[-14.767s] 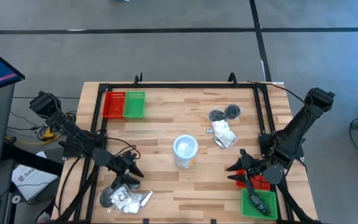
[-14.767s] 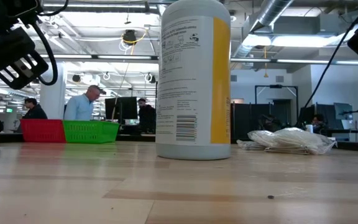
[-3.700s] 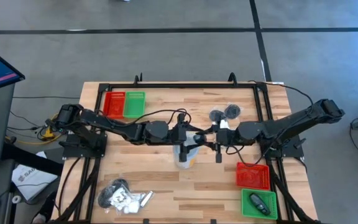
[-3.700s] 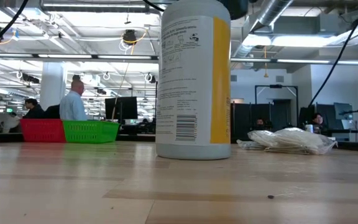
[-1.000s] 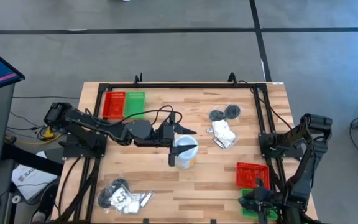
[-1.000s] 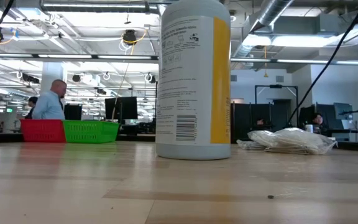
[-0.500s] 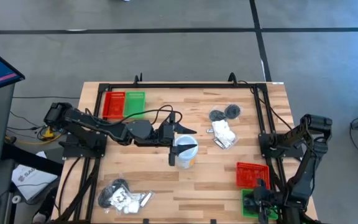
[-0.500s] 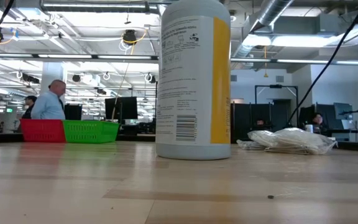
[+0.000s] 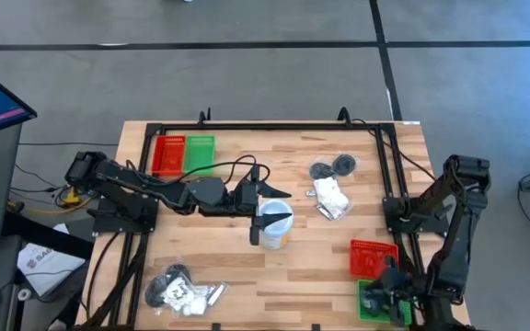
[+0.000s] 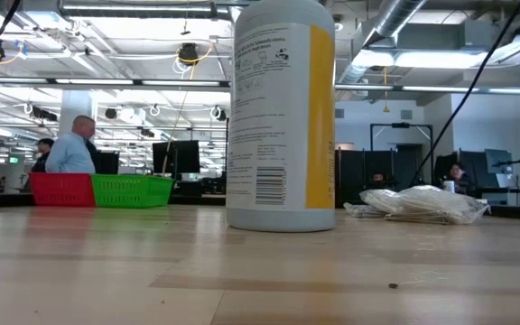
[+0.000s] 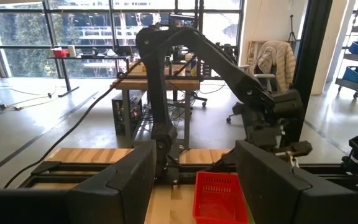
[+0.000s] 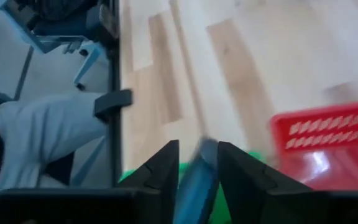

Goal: Pick & Place Travel size toiletries
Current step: Put the gray deodorant bottle into the bottom green basket, then put the white cotton pack into the bottom red basket

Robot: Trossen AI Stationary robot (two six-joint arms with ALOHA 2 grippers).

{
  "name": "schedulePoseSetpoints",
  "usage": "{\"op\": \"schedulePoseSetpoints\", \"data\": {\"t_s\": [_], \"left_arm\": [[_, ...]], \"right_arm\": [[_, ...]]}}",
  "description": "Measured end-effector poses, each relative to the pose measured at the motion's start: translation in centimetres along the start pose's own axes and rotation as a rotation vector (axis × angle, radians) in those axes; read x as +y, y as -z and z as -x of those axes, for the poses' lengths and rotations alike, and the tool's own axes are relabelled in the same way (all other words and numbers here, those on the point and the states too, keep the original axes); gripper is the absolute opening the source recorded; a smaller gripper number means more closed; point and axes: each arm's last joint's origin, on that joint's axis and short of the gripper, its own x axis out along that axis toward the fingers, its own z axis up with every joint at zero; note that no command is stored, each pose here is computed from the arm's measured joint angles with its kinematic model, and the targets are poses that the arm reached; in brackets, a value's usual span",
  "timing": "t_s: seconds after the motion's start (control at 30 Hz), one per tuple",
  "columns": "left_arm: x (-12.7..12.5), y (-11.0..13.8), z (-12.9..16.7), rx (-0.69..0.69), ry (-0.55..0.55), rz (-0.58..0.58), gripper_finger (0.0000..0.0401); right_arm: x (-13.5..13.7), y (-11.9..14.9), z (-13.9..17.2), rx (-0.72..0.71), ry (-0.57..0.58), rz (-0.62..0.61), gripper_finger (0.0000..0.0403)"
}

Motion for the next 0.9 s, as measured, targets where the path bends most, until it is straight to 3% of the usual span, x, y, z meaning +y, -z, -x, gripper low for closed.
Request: {"op": "schedulePoseSetpoints", "data": {"t_s": [0.23,0.47,0.73,0.9], "left_arm": [[0.0,0.0,0.0,0.0,0.0,0.0,0.0209],[0.0,0.0,0.0,0.001,0.0,0.0,0.0209],[0.0,0.2,0.0,0.017,0.0,-0.014,0.0209],[0.1,0.5,0.0,0.054,-0.001,-0.026,0.0209]], "right_arm": [[-1.9,-2.4,0.3,-0.017,0.113,0.04,0.0072],[-4.2,-4.8,0.1,-0.079,0.274,0.094,0.0071],[-7.6,-7.9,-0.5,-0.105,0.544,0.012,0.0071],[-9.0,-9.7,-0.7,-0.094,0.624,-0.006,0.0071]]}}
